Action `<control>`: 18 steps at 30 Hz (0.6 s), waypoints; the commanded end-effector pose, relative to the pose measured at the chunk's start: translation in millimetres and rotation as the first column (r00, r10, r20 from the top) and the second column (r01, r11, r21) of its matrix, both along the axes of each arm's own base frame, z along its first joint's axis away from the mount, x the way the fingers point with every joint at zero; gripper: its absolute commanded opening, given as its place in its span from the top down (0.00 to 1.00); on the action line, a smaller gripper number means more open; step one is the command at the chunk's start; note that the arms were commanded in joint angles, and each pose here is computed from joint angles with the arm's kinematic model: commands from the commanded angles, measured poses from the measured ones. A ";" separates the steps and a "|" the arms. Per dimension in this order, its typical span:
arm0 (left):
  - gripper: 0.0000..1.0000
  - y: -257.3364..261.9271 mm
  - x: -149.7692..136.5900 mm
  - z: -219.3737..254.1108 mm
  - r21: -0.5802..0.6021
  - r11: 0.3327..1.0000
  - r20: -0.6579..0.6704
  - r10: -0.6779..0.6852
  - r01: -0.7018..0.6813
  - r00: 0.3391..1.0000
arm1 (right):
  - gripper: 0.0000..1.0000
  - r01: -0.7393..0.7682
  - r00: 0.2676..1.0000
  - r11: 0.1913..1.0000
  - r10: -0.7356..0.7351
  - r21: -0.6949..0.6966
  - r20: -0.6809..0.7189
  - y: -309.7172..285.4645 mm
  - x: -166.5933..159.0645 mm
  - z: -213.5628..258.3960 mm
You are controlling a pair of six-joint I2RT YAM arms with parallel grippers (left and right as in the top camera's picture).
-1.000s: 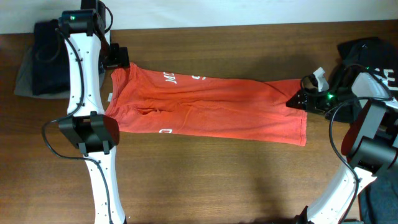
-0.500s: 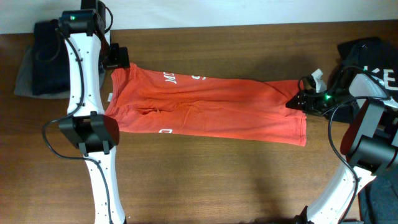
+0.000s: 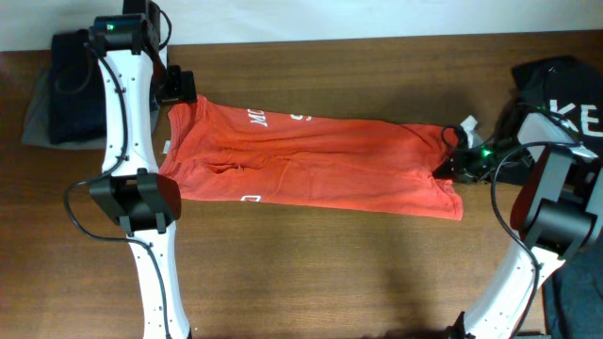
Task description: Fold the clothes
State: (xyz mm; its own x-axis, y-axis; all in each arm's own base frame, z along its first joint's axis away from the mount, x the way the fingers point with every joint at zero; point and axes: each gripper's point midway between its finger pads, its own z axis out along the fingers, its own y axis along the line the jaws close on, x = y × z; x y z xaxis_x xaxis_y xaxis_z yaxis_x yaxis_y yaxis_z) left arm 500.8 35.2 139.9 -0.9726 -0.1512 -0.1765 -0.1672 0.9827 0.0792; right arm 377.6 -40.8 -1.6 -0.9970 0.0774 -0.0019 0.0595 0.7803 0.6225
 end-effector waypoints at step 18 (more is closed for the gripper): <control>0.01 -3.0 0.4 10.9 -0.012 1.000 0.028 0.005 -0.005 1.000 | 0.96 0.124 0.943 0.830 -0.270 -0.544 -0.197 -122.5 -6.5 20.1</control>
State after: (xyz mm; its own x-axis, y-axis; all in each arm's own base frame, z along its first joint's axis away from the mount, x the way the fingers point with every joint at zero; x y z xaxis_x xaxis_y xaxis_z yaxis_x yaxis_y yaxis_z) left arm 500.8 35.2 139.9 -0.9726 -0.1512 -0.1765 -0.1672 0.9827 0.0792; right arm 369.6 -132.3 9.3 -0.9413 0.2937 0.1661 0.3284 0.9106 0.2510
